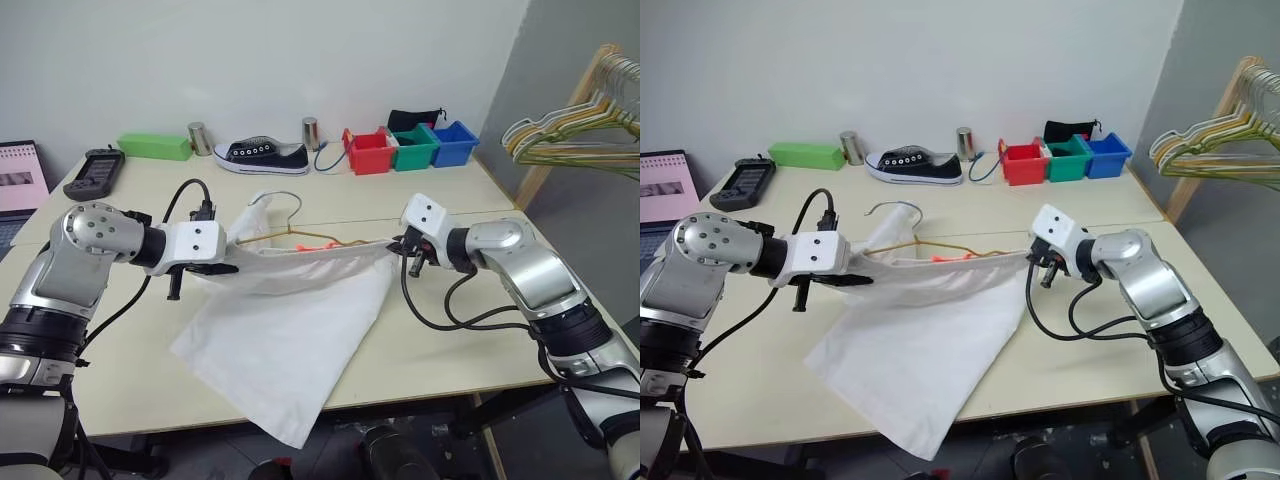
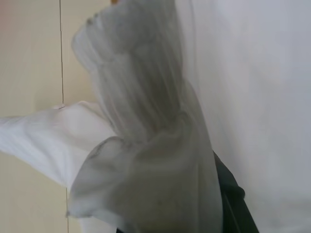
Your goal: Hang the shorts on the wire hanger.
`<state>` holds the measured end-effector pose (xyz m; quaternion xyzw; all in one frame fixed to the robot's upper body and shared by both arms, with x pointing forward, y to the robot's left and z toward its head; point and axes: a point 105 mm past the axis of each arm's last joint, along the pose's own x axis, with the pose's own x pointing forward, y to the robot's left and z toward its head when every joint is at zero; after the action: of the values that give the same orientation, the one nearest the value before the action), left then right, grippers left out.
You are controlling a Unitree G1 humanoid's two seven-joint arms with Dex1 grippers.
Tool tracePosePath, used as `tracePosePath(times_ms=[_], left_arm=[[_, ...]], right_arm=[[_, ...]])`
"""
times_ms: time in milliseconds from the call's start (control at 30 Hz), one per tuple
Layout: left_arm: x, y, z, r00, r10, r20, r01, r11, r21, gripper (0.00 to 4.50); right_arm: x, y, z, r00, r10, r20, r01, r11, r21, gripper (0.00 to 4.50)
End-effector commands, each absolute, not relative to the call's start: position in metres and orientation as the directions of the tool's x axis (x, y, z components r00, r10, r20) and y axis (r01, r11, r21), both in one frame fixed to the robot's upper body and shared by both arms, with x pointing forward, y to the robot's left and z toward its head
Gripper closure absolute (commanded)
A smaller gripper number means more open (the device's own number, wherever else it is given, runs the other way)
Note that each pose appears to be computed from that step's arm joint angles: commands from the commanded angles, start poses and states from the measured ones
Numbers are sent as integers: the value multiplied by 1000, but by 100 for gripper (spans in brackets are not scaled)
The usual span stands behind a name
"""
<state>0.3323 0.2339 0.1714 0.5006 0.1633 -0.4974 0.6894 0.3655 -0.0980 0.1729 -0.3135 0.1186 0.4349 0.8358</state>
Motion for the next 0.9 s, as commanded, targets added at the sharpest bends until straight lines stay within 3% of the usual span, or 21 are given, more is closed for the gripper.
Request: tracePosePath(times_ms=[33,267,667,900], left_arm=[[342,240,182,518,-477,-710,813,14,582,442],[374,177,196,615,-613,-496,700,133,702,442],[376,146,190,622,-660,-422,683,193,704,442],[374,144,188,613,-665,-427,677,164,718,442]], right_arm=[[372,-106,223,681,625,-381,-710,437,-552,449],[354,-52,258,611,736,-291,-728,378,-572,449],[353,-49,247,611,725,-318,-724,349,-595,449],[365,-74,245,653,658,-375,-671,274,-688,294]])
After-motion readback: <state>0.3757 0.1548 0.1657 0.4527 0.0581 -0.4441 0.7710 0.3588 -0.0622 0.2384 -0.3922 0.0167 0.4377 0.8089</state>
